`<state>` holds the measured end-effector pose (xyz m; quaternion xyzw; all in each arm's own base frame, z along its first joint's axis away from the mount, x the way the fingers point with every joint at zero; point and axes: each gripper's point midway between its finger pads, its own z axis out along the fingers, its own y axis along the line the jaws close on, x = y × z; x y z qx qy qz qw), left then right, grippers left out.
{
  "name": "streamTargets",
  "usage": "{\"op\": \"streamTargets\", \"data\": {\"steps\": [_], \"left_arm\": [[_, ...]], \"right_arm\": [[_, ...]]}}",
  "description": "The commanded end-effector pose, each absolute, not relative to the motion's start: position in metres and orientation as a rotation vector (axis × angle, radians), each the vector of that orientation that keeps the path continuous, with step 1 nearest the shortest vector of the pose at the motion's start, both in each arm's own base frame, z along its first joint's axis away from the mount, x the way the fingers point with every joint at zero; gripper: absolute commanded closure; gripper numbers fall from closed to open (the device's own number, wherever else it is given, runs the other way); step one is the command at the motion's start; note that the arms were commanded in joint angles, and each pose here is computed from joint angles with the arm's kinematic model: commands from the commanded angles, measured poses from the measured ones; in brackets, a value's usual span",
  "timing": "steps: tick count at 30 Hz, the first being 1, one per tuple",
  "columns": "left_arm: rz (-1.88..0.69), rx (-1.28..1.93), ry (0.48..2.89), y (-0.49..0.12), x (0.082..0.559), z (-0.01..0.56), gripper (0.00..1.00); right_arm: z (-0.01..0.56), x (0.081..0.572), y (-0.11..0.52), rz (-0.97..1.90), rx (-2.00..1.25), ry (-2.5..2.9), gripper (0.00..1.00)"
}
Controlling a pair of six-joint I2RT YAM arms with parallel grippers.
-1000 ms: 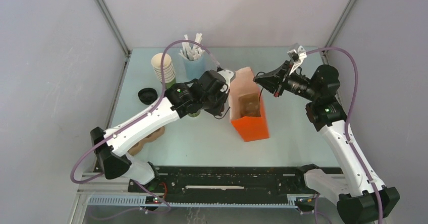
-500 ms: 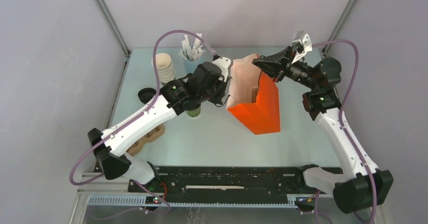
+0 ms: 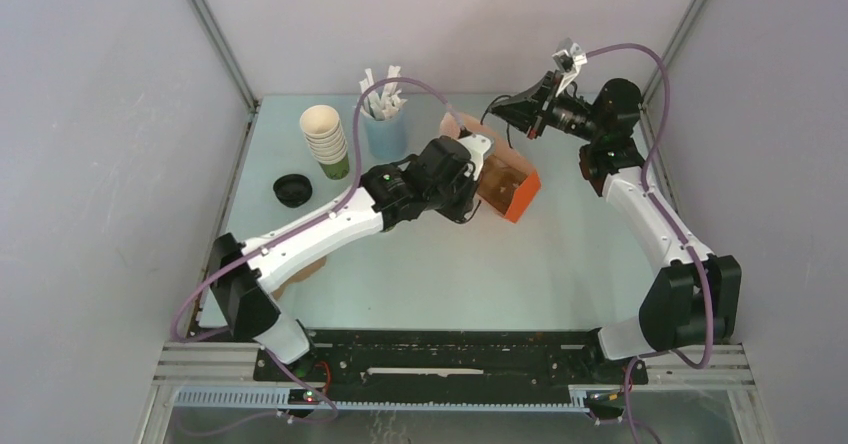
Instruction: Pack the takeout coffee
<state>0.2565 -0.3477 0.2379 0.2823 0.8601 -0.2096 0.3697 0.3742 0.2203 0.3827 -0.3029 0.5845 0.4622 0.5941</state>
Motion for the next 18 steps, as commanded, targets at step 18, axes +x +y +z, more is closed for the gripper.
{"op": "streamTargets", "data": {"steps": [18], "left_arm": [[-0.399,0.734,2.327,-0.294,0.248,0.208,1.0]], "right_arm": [[0.372,0.346,0.226,1.039,-0.785,1.38,1.0]]}}
